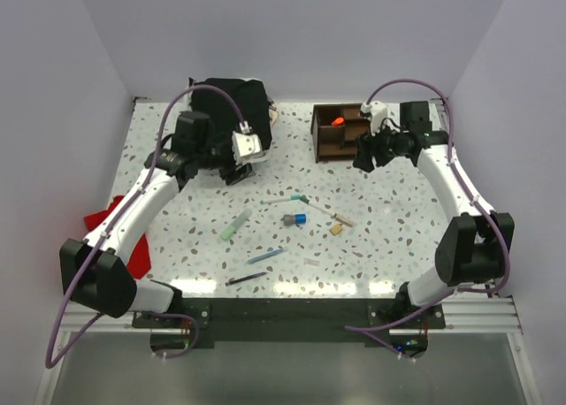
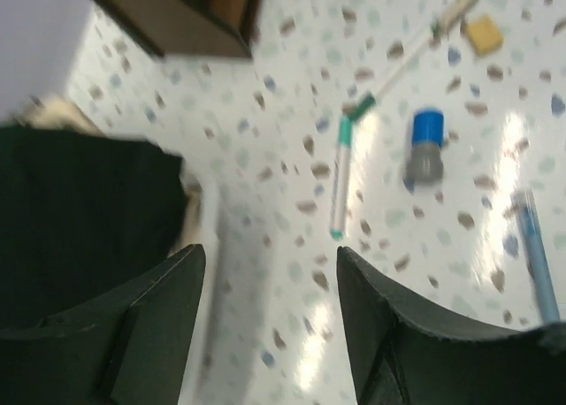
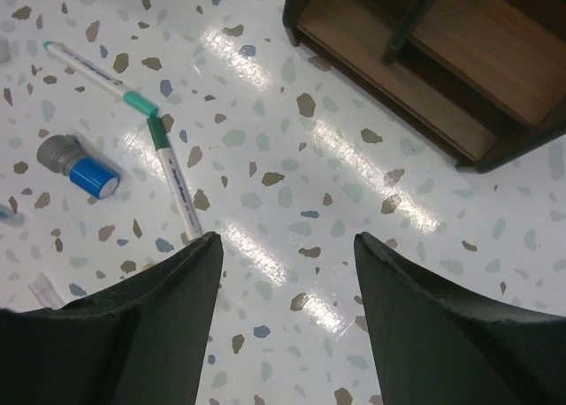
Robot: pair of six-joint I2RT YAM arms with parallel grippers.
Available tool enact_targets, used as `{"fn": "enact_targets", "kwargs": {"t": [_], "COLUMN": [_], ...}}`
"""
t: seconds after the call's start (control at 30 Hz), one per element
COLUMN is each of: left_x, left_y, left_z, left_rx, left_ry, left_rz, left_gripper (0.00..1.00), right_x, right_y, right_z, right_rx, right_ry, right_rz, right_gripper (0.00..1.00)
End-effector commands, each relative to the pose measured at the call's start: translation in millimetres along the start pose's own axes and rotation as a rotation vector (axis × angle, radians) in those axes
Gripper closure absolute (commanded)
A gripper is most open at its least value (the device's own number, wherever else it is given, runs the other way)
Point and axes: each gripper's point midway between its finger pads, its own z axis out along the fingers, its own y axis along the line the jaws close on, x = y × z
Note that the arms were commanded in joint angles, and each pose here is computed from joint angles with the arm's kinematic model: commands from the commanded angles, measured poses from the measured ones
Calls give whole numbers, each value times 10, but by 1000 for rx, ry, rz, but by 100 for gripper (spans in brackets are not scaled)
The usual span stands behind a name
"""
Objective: Sort the stationery into containers
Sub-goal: Pick up the pen from the center of the board.
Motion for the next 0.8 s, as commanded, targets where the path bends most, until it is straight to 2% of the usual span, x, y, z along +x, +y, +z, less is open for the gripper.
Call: {"fn": "enact_targets", "kwargs": {"t": [0.0, 0.07, 0.1, 0.13, 0.17, 0.2, 0.23, 0.27, 0.3, 0.33, 0.4, 0.5, 0.57, 0.73, 0.77], "left_x": [631, 695, 798, 782, 922, 941, 901, 1004, 1066, 1039, 1094, 1178, 1342, 1594, 1605], "left_y": [-118, -63, 46, 106, 216, 232, 317, 285, 324, 353, 441, 498, 501, 495, 489], "left_z": [-461, -654, -817, -954, -1106, -1171, -1293, -1325, -1400, -1475, -1691, -2044, -2282, -2648, -2663], "left_rx": [-141, -219, -295, -353, -434, -470, -534, -562, -637, -694, -857, -1047, -1154, -1305, -1318], "left_ry": [241, 228, 223, 202, 196, 170, 137, 141, 155, 140, 152, 166, 237, 290, 294], "left_rz": [-119, -214, -311, -329, -371, -416, -404, -433, -468, -465, -539, -600, -637, -735, -751], "left_gripper": [34, 34, 34, 34, 33, 32, 32, 31, 30, 30, 26, 17, 14, 9, 8], "right_x": [-93, -66, 75, 87, -91, 16, -36, -211, -151, -323, -230, -312, -253, -107, -123], "right_y": [489, 839, 969, 1056, 1224, 1317, 1403, 1550, 1606, 1698, 1989, 2403, 2677, 3249, 3322], "right_z": [-60, 94, 112, 148, 159, 254, 281, 331, 494, 538, 719, 824, 946, 1247, 1288], "right_rx": [-190, -311, -389, -423, -445, -517, -549, -566, -583, -584, -661, -731, -782, -861, -859], "right_ry": [-43, 7, 74, 104, 98, 155, 149, 122, 177, 162, 226, 188, 169, 119, 107], "right_rz": [-337, -511, -615, -663, -738, -727, -732, -753, -700, -726, -751, -867, -945, -1102, -1107], "right_gripper": [35, 35, 35, 35, 35, 36, 34, 33, 30, 1, 1, 1, 2, 8, 12]}}
